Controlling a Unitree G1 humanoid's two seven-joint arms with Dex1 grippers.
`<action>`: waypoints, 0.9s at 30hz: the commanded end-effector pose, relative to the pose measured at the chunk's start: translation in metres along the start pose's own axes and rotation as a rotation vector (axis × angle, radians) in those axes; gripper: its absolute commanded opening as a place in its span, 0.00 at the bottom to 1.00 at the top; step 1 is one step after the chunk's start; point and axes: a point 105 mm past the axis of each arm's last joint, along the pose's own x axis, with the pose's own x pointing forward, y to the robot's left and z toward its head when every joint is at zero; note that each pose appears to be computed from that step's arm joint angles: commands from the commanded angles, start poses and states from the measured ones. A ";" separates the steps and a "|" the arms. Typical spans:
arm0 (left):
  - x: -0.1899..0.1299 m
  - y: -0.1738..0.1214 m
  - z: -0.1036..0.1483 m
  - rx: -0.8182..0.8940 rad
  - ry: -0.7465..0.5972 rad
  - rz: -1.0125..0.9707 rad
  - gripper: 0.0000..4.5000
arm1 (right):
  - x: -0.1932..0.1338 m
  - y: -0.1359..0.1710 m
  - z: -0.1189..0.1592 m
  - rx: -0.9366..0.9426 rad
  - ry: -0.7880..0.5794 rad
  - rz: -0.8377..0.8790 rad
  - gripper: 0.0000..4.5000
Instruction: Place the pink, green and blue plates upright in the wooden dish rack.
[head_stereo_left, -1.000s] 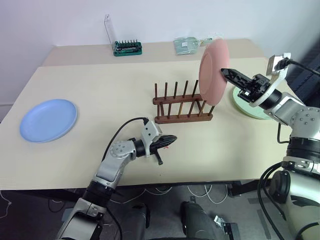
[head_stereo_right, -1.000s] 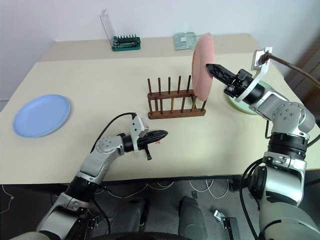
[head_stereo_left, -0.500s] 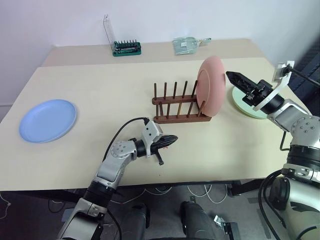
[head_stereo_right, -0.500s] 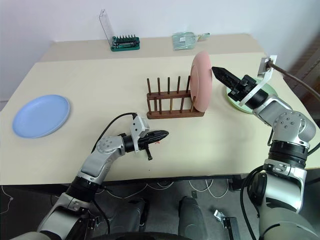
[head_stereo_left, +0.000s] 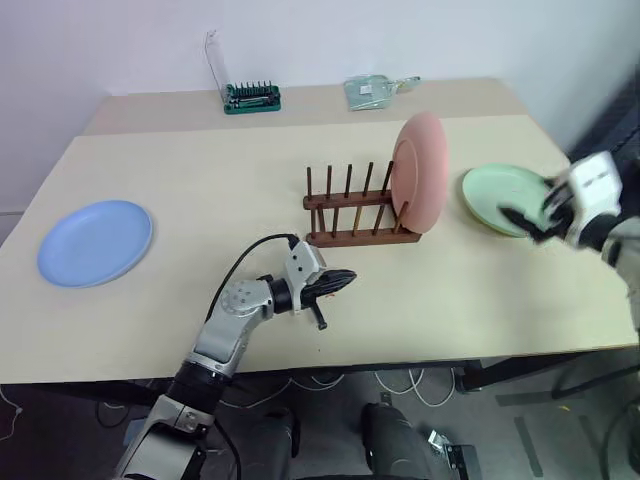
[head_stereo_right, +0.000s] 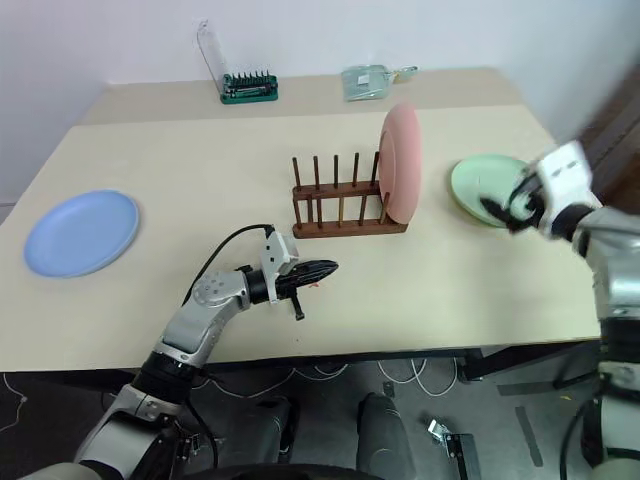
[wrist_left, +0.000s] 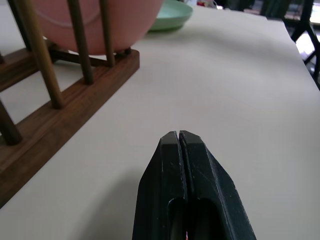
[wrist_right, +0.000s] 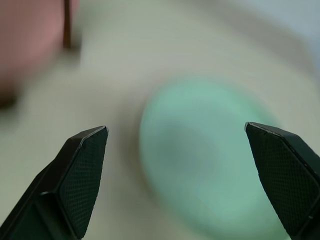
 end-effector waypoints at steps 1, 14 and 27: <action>0.003 -0.001 0.011 0.036 -0.034 -0.020 0.00 | 0.008 0.003 0.003 -0.133 -0.001 0.011 0.99; 0.000 0.000 0.010 0.020 -0.033 0.002 0.00 | 0.035 -0.005 -0.033 -0.247 0.135 -0.044 0.58; -0.003 0.004 0.017 0.028 -0.073 0.041 0.00 | 0.000 -0.036 0.055 -0.429 -0.124 -0.322 0.01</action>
